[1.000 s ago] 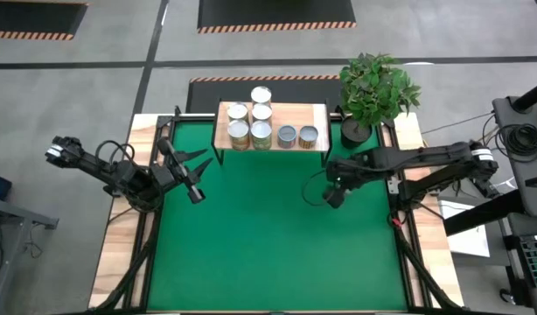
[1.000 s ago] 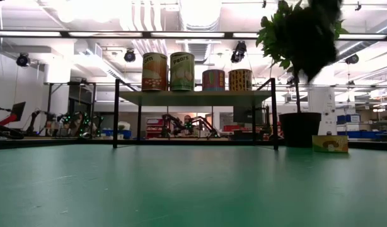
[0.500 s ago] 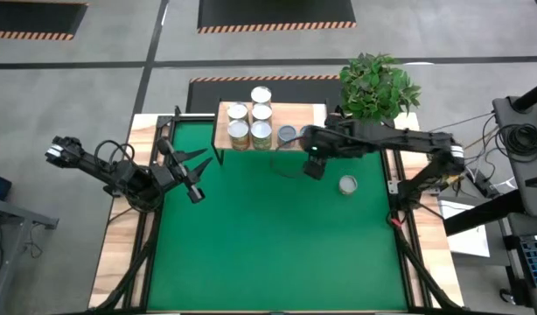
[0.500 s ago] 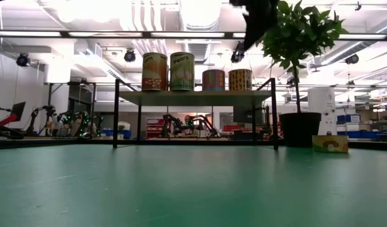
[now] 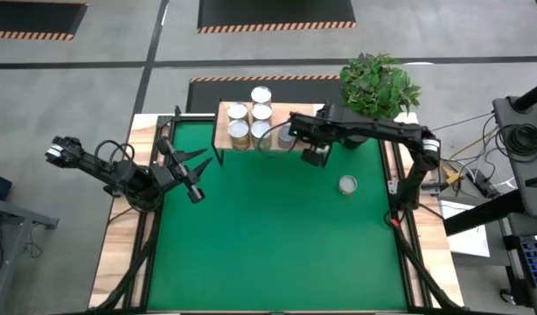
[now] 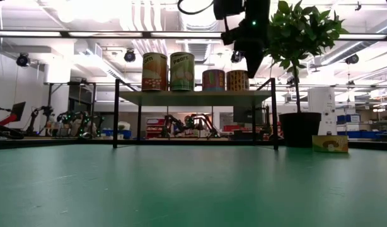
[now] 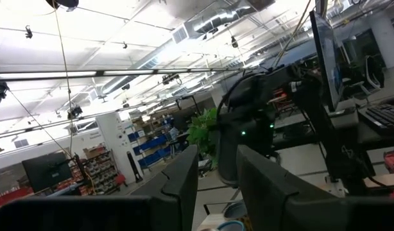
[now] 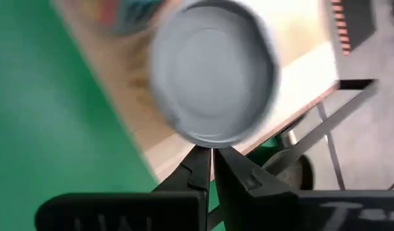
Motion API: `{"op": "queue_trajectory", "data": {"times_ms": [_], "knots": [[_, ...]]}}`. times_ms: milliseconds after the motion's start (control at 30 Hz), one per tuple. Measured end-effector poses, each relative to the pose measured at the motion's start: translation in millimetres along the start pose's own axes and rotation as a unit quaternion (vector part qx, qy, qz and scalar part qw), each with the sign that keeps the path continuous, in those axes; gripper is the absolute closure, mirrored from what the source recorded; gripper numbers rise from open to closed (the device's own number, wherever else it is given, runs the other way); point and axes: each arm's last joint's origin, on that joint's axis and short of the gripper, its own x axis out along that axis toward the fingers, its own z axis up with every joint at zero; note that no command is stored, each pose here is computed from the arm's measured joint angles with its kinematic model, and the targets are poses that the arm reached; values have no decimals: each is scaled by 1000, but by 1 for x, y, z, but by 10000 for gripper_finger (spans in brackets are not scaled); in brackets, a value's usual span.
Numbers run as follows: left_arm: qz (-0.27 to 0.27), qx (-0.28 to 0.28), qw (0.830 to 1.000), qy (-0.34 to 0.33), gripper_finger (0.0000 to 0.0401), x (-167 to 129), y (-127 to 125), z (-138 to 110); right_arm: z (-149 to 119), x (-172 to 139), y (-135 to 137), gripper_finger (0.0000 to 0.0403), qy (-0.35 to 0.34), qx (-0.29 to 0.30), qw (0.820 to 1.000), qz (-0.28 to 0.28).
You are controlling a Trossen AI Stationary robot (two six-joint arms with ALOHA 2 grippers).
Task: Pick and place cans onto a shelf
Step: Put the small canned beans on the shelf
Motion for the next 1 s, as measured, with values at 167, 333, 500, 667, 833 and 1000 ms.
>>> {"op": "queue_trajectory", "data": {"times_ms": [167,333,500,667,833,1000], "knots": [[0,0,1000,0,310,0,0,0,0,-1,-10,394,-8,25,999,-31],[0,0,1000,0,310,0,0,0,-5,-13,-11,394,-22,32,999,9],[0,0,1000,0,310,0,0,0,-6,-16,-7,394,-21,29,995,96],[0,0,1000,0,310,0,0,0,3,-8,-5,394,-40,22,996,81],[0,0,1000,0,310,0,0,0,8,-5,-14,394,-63,62,996,-8],[0,0,1000,0,310,0,0,0,6,-9,-16,394,-65,71,995,0]]}}
